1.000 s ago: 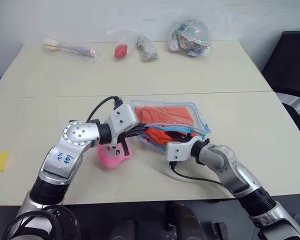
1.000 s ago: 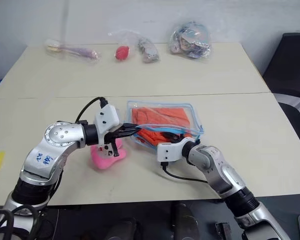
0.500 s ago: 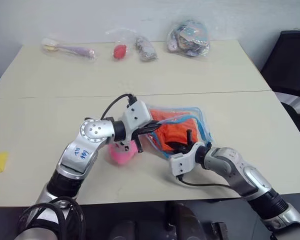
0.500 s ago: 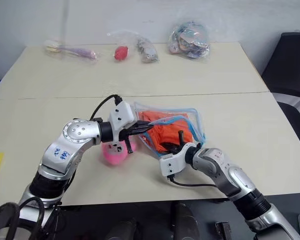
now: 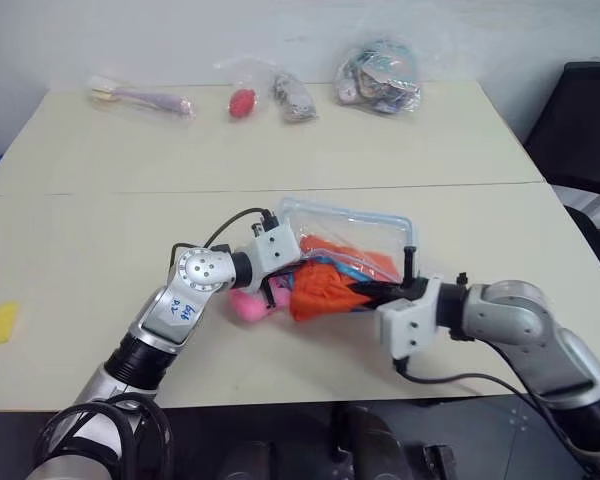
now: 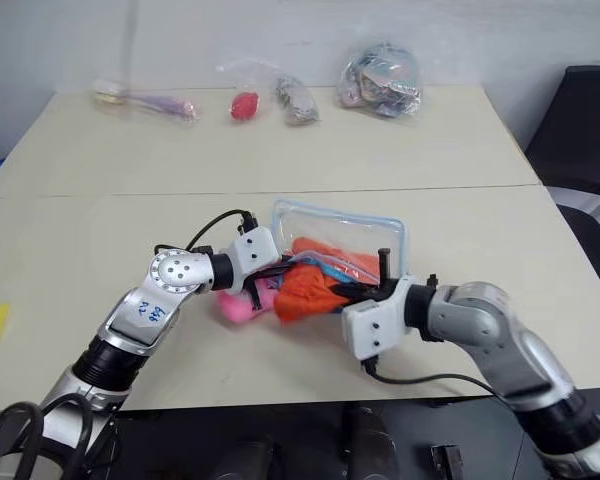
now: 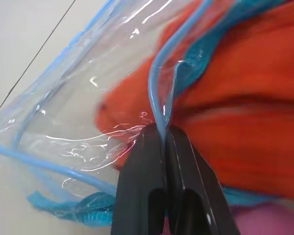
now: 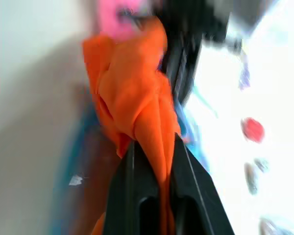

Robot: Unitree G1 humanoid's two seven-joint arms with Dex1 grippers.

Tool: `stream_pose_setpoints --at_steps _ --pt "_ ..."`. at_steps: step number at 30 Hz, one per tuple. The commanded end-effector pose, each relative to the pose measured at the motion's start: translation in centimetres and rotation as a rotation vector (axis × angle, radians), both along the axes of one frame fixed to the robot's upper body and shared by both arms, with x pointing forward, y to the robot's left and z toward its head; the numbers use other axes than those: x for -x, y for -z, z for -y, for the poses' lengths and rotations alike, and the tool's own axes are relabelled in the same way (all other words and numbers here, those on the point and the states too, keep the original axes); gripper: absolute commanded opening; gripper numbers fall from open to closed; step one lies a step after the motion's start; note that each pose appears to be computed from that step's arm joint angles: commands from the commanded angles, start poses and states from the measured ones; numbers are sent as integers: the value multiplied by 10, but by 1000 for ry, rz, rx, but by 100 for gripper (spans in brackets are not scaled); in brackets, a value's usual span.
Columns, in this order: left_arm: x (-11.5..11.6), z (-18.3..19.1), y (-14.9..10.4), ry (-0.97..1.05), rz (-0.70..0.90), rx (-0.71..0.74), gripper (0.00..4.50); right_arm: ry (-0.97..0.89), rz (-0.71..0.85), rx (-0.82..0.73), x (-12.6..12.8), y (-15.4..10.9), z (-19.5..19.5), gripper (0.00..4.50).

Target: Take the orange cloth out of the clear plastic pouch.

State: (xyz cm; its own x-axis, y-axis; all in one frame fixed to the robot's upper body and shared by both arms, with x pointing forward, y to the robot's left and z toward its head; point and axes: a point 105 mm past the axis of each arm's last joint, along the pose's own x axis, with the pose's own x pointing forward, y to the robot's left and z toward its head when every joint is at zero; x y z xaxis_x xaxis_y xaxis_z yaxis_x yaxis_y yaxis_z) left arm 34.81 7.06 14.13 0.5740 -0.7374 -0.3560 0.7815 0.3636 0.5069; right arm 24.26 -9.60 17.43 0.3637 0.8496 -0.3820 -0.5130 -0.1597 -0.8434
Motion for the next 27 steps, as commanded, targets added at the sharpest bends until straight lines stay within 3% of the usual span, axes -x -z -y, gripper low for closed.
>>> stream_pose_setpoints --at_steps 1,7,11,17,18,20,27 --pt "-13 -12 -2 -66 41 -27 0 -45 -69 -64 17 -29 6 3" --pt "-8 -18 -4 -48 5 23 0 116 -215 -153 8 -93 52 3" --pt "8 -25 -11 20 -12 44 100 301 -207 -247 -13 -135 107 0" --pt "38 -33 -32 162 -40 69 291 608 86 -267 -67 -153 178 0" --pt "45 -35 -38 191 -65 87 291 663 127 -285 -76 -152 189 0" --pt "60 -40 -48 251 -99 106 291 734 181 -263 -87 -137 207 0" --pt "74 -58 -89 251 -175 272 291 740 126 18 -75 -4 228 0"
